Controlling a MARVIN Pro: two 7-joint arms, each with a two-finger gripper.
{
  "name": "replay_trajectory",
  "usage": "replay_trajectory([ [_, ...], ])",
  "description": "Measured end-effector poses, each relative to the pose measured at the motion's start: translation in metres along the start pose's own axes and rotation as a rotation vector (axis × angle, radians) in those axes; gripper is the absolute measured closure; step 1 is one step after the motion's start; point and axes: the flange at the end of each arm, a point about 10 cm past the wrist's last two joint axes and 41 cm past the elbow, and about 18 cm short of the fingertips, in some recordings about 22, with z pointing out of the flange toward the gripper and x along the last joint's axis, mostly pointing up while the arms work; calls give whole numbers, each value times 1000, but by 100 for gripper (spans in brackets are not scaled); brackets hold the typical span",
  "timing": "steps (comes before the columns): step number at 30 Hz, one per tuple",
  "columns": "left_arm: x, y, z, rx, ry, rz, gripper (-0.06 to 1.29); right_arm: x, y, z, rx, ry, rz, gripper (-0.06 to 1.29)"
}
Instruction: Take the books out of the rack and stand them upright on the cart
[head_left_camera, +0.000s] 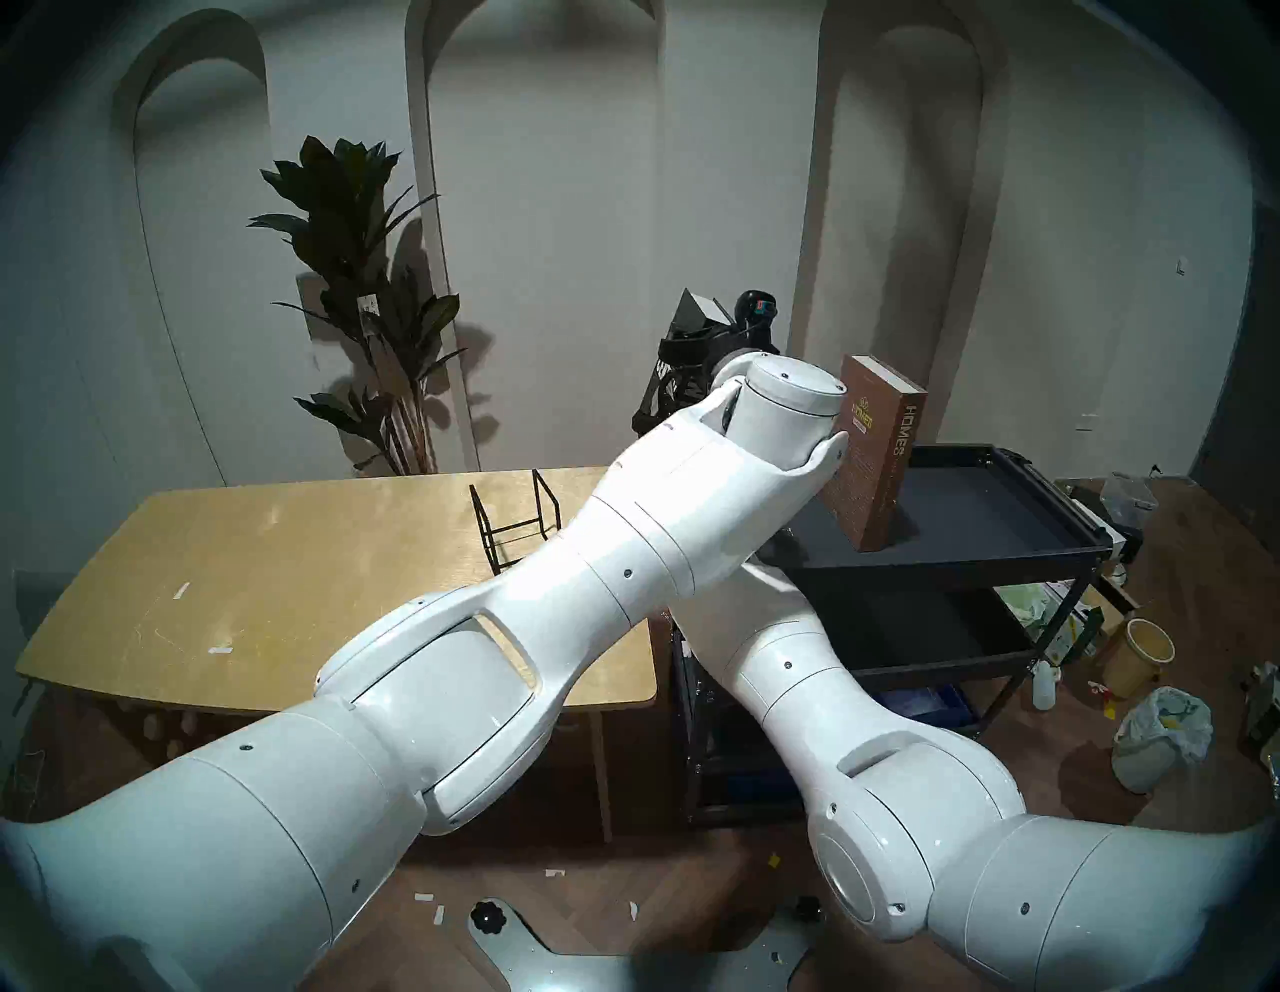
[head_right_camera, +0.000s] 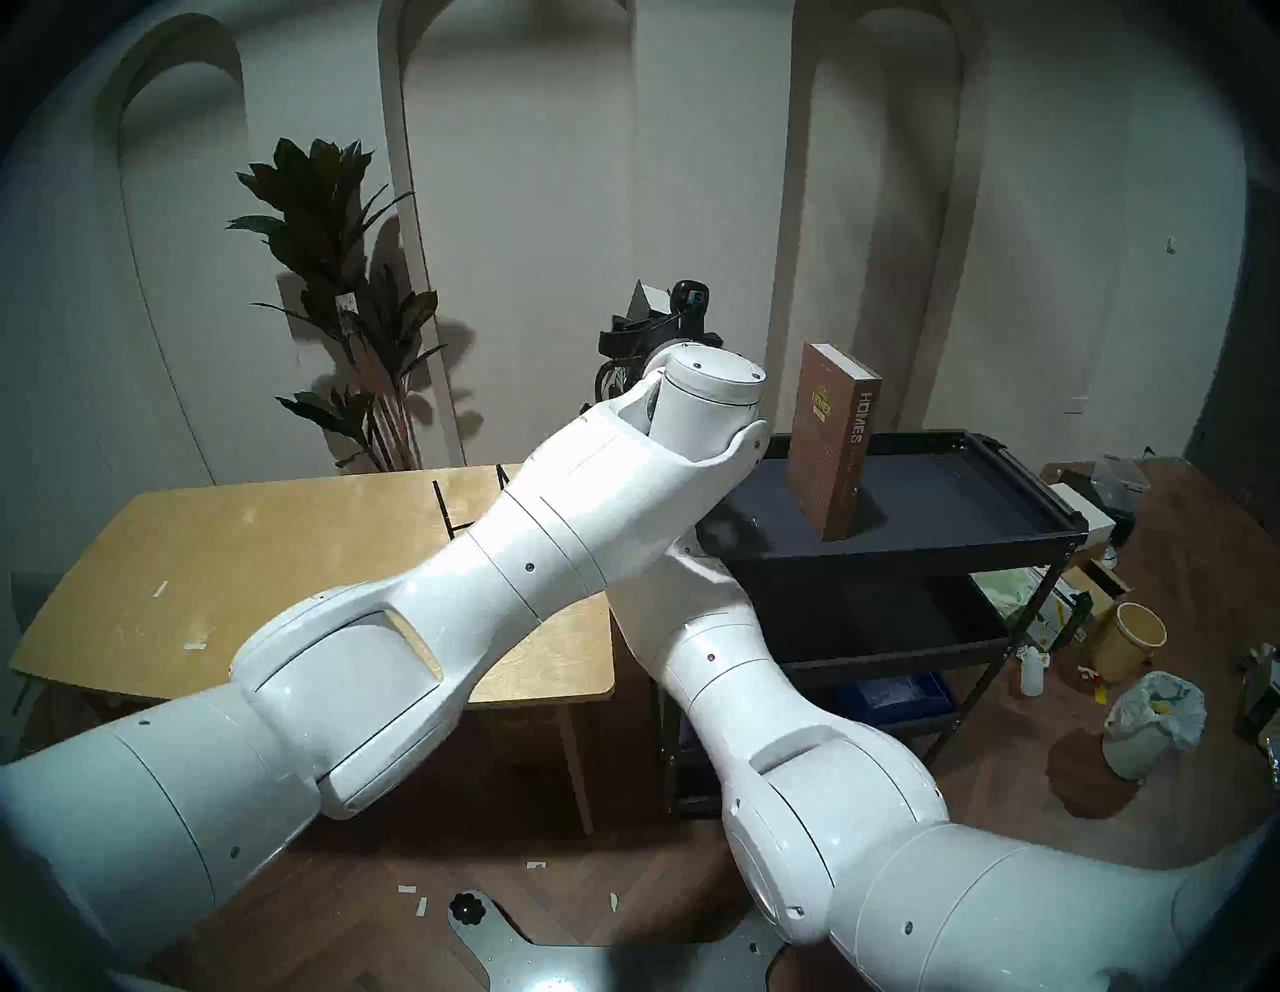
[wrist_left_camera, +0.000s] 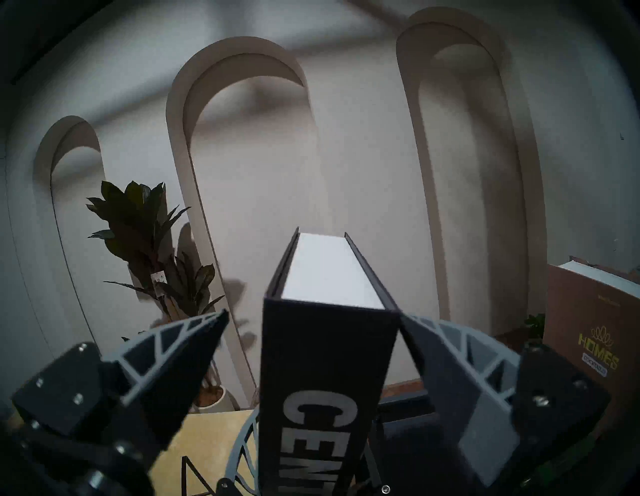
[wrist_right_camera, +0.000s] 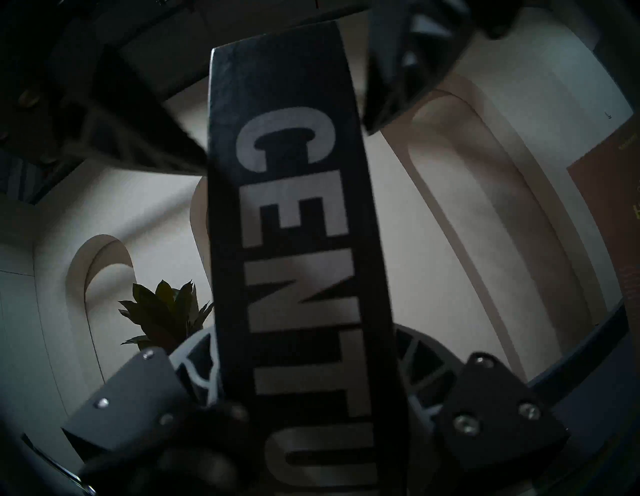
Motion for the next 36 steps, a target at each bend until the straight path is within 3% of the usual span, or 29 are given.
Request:
replay_trajectory([
  [3,10,1,-6,-17,46,-4,13,1,0,3,-12,-4,-9,61],
  [5,16,1,-10,-27,73,-6,2,1,-1,4,-20,-10,-13,62],
  [12,56,7,-34,-95,196,-38,0,-1,-3,10,-49,-48,-32,62],
  [17,91,-7,-44,-117,277,-89,0,-2,-4,13,-56,-70,-52,62],
  [24,133,-59,-42,-70,361,-173,0,0,-6,18,-51,-85,-87,62],
  [27,145,-93,-34,-13,381,-208,0,4,-4,22,-47,-87,-114,62],
  [32,148,-146,-14,106,376,-244,0,11,3,28,-40,-86,-160,62],
  [36,138,-190,8,216,339,-258,0,18,11,33,-37,-82,-193,62],
])
